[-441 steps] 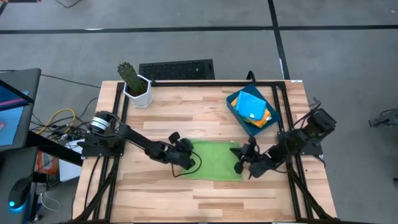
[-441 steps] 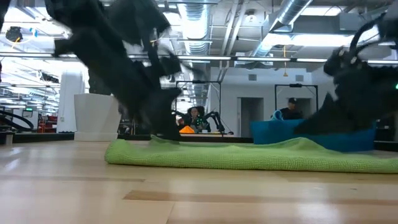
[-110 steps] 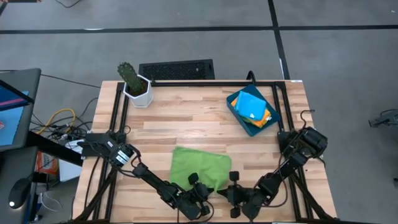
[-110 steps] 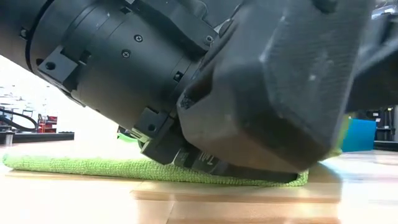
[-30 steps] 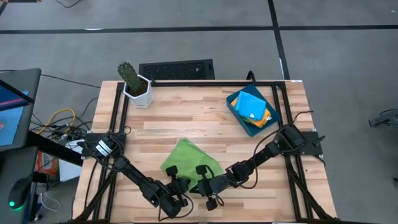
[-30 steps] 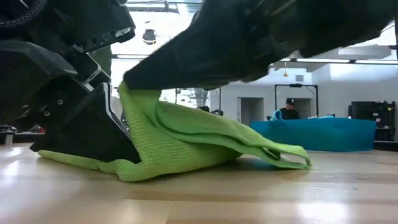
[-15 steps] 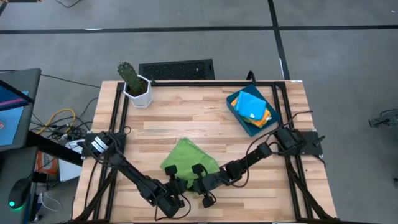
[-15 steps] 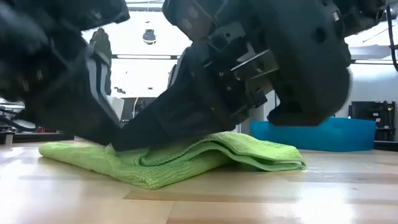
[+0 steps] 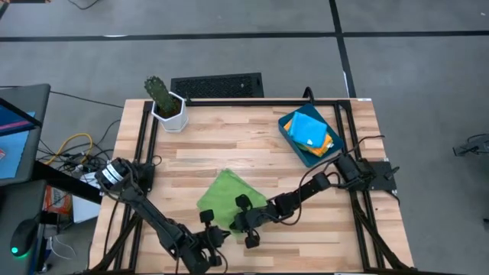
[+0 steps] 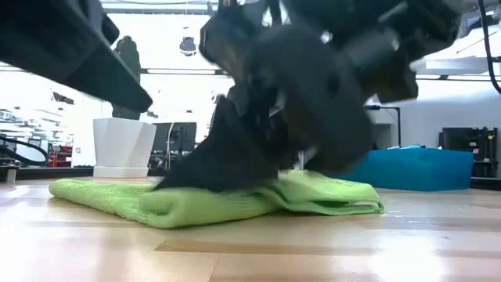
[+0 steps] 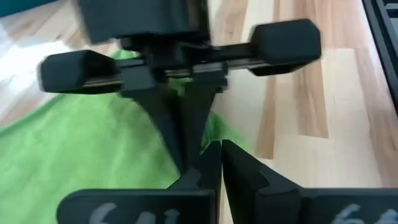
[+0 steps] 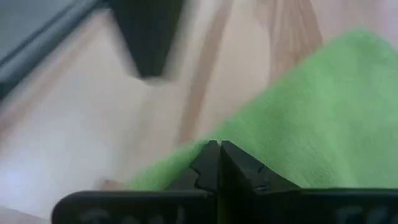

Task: Fold microfiber towels
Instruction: Fold the green microfiber cloth

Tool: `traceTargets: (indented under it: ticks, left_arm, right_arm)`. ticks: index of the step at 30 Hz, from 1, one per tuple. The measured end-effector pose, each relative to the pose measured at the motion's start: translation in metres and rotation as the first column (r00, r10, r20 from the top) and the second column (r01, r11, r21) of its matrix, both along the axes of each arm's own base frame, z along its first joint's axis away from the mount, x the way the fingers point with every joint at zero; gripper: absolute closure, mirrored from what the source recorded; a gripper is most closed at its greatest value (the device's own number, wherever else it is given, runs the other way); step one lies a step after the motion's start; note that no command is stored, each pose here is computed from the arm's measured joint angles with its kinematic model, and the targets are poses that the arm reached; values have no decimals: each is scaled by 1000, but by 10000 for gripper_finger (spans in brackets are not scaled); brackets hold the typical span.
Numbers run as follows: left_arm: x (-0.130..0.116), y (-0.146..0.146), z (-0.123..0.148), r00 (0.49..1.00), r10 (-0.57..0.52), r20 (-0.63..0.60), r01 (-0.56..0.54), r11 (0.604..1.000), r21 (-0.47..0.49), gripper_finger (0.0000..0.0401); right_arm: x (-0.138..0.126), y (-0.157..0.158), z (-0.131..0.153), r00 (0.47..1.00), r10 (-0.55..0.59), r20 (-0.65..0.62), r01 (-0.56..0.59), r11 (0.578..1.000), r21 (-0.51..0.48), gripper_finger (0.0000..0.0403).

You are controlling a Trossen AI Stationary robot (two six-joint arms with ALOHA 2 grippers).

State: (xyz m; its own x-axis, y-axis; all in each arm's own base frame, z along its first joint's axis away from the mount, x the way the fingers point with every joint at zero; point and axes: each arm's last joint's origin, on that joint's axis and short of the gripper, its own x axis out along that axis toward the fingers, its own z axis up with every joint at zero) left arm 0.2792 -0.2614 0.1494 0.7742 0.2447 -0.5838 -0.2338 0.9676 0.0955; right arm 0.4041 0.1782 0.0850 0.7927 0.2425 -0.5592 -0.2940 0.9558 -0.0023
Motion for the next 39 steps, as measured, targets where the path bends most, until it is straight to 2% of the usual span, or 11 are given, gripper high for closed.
traceTargets:
  ticks: [6,11,27,35,39]
  left_arm:
    - [2,-12,-18,999,-28,25,28,1000,1,395]
    - [5,-12,-37,1000,-30,-6,31,999,10,395]
    - [11,-7,-35,997,33,64,-36,998,47,395]
    - [13,-14,-55,999,3,43,-3,1000,9,395]
    - [12,-15,-61,998,35,50,-35,999,-3,395]
  right_arm:
    - [1,0,-6,1000,-13,-17,14,999,36,350]
    - [1,1,-7,1000,-11,-14,11,999,38,346]
    - [1,1,-7,1000,-1,-10,2,999,45,346]
    - [1,1,-8,1000,-5,-6,5,999,52,345]
    - [2,0,-8,1000,-4,-8,4,998,56,345]
